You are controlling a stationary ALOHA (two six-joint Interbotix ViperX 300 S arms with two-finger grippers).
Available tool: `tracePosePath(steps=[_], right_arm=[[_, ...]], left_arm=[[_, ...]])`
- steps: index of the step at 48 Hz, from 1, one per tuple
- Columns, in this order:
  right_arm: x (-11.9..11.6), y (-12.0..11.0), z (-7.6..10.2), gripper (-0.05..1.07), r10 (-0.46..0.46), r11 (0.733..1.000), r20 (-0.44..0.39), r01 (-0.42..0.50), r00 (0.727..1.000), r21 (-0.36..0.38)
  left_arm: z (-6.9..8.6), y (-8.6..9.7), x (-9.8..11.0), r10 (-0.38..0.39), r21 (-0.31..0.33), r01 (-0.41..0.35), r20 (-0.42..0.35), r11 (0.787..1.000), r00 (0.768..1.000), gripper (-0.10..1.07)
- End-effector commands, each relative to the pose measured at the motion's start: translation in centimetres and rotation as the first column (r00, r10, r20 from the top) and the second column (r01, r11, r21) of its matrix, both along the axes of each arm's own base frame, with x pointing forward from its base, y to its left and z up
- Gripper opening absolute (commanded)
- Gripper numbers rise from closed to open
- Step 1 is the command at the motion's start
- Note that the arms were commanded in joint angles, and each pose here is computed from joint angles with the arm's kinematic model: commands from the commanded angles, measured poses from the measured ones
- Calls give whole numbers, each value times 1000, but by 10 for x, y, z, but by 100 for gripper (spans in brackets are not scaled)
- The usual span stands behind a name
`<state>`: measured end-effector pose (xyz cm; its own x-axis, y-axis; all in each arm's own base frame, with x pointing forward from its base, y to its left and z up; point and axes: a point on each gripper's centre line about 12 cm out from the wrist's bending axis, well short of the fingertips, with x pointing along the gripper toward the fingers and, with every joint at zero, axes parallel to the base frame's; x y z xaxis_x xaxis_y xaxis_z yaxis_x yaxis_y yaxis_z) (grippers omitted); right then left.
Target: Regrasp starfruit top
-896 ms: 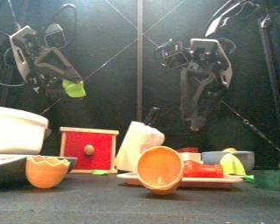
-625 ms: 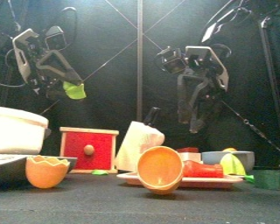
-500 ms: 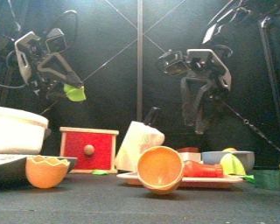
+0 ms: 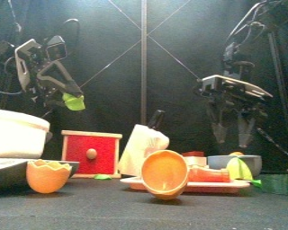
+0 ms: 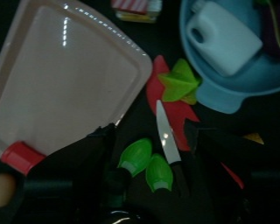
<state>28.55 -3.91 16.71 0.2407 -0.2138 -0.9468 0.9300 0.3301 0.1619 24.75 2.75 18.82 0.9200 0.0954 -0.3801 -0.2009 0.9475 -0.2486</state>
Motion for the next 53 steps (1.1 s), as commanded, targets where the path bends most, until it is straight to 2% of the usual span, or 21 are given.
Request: tracePosePath(steps=[1,7,13,19,33,42,53], right_arm=[[-3,5,6,94,-52,999,40,53,998,-14],[-8,6,-2,94,-149,986,66,153,987,-65],[-6,11,-4,94,-188,971,133,204,973,-125],[-6,18,-10,94,-217,962,160,239,963,-133],[-4,26,-37,94,-254,953,90,265,963,-148],[-1,22,-54,94,-273,941,18,271,962,-204],[10,16,-58,94,-247,931,1,238,969,-278]], left_arm=[[5,1,2,5,-4,-4,17,1000,1000,67],[4,-1,2,3,-10,-3,15,1000,1000,67],[3,-1,2,3,-11,-3,12,1000,1000,67],[3,-1,2,3,-13,-3,12,1000,1000,67],[1,-1,1,10,-25,-10,7,1000,1000,67],[-1,-1,-1,18,-34,-17,4,999,1000,67],[-1,-1,-1,20,-37,-19,4,999,1000,67]])
